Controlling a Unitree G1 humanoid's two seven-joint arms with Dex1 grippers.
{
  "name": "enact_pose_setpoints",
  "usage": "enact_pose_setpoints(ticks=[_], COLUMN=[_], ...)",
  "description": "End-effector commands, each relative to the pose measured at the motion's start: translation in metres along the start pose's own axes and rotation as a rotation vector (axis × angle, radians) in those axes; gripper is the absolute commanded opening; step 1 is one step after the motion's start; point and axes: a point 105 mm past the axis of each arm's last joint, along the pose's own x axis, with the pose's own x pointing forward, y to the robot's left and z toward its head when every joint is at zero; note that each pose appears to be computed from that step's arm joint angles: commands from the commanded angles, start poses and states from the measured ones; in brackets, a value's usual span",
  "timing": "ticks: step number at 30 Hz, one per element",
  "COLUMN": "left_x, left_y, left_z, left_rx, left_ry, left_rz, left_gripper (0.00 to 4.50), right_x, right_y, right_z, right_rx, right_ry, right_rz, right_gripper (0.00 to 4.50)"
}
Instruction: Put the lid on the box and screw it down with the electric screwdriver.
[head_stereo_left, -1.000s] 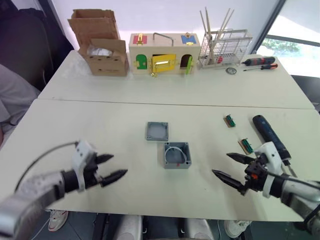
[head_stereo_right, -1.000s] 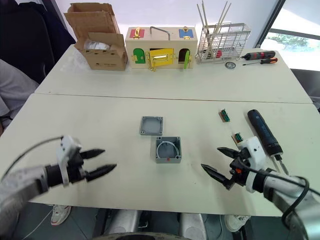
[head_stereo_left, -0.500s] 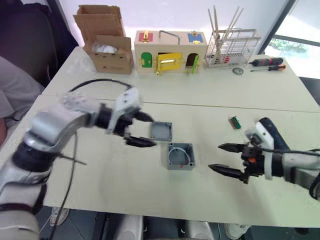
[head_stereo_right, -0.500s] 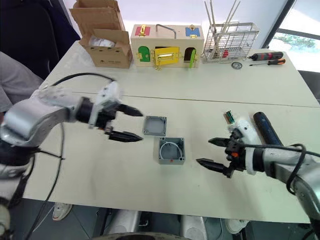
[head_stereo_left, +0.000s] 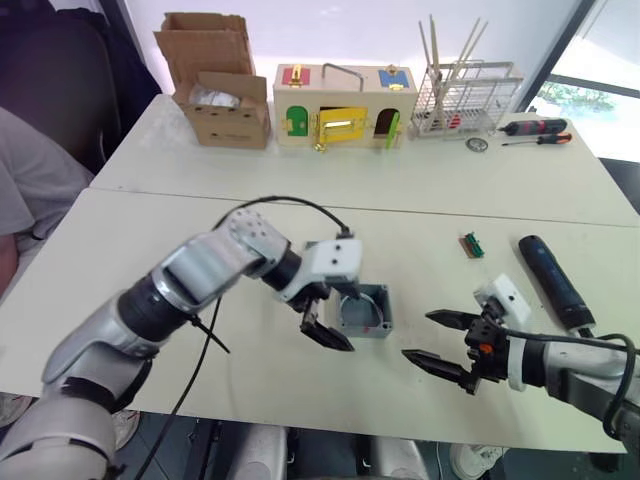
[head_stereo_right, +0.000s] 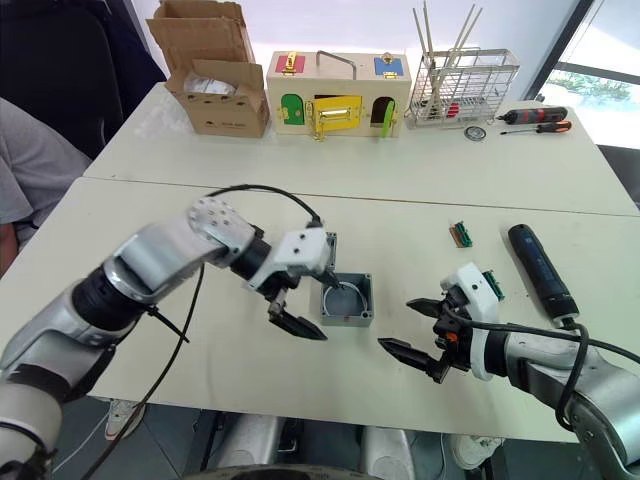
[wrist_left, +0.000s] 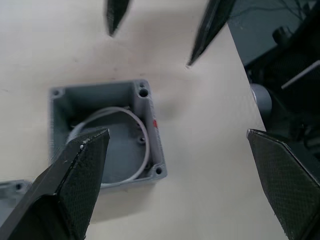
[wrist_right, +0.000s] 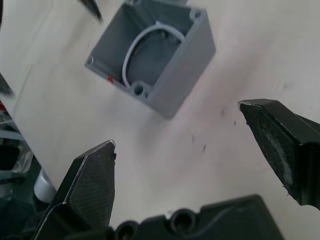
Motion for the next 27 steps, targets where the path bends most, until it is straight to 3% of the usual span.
enact_pose_setpoints(ticks=[1,8,9,11,18,21,27], left_x=[0.011,0.028,0.031,0.036,0.039,0.036,0.02], left_y=[0.005,0.011,0.013,0.015,0.019,0.025,0.046], left_z=[0.003,0.0,-0.002,-0.006,-0.01,-0.007,0.001], left_rx=[0.038,0.052,0.053,0.059,0.1,0.131,0.353], left_ry=[0.009,0.039,0.052,0.072,0.093,0.085,0.08], left_rz=[0.018,0.008,0.006,0.007,-0.002,0.013,-0.001], left_gripper=[4.5,4.5,4.25,3.67,0.05,0.02,0.02], right_x=[0.0,-0.001,-0.002,-0.004,-0.007,-0.006,-0.006], right_y=[0.001,-0.001,-0.003,-0.005,-0.007,-0.006,-0.006], right_z=[0.007,0.007,0.006,0.006,0.007,0.006,0.002], right_rx=[-0.024,-0.024,-0.023,-0.022,-0.018,-0.014,-0.015], right_ry=[-0.035,-0.036,-0.037,-0.039,-0.055,-0.058,-0.058], right_rz=[-0.015,-0.041,-0.051,-0.069,-0.106,-0.112,-0.152], right_gripper=[4.49,4.49,4.5,4.5,4.5,4.5,4.5])
